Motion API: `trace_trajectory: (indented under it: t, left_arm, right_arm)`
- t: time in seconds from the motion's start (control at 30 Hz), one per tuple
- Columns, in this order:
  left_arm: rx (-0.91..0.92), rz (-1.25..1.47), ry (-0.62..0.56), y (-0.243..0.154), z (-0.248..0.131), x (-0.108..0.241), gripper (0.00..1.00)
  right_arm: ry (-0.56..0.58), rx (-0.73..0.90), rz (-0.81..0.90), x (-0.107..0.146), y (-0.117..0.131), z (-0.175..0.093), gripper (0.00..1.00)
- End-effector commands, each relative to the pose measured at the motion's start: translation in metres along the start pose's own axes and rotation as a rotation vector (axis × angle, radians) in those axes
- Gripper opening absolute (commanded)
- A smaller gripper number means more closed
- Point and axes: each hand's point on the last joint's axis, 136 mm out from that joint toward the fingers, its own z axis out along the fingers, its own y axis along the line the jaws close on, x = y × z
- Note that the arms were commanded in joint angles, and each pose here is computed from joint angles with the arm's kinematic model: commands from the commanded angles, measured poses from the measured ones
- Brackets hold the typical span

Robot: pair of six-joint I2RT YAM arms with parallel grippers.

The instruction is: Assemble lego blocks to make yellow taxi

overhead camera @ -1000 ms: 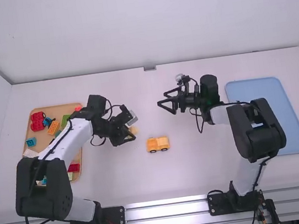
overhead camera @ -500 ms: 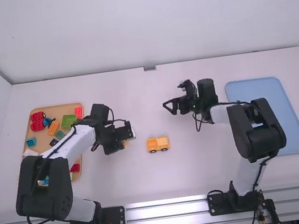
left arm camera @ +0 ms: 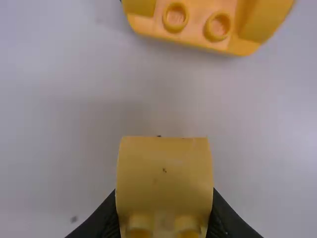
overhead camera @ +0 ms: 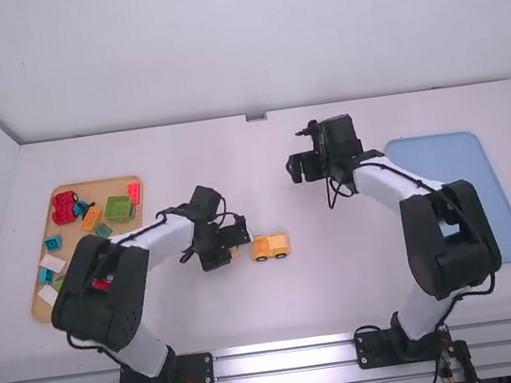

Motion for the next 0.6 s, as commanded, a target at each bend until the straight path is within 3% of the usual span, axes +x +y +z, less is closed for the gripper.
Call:
trace_trajectory:
  t: [0.0, 0.27, 0.43, 0.57]
  left_arm:
    - [-0.014, -0.239, 0.002, 0.012, -0.001, -0.009, 0.02]
    - [-0.148, -1.147, -0.032, 0.055, -0.035, -0.025, 0.02]
    - [-0.328, -1.656, 0.017, 0.059, -0.046, 0.002, 0.02]
    - [-0.397, -2.157, 0.157, 0.029, -0.06, 0.029, 0.03]
  right_arm:
    - [-0.043, 0.038, -0.012, -0.016, -0.005, -0.007, 0.99]
    - [-0.078, 0.052, 0.021, -0.027, -0.023, -0.013, 0.99]
    - [-0.069, 0.064, 0.036, -0.025, -0.03, -0.015, 0.99]
    - [-0.065, 0.064, 0.037, -0.024, -0.031, -0.015, 0.99]
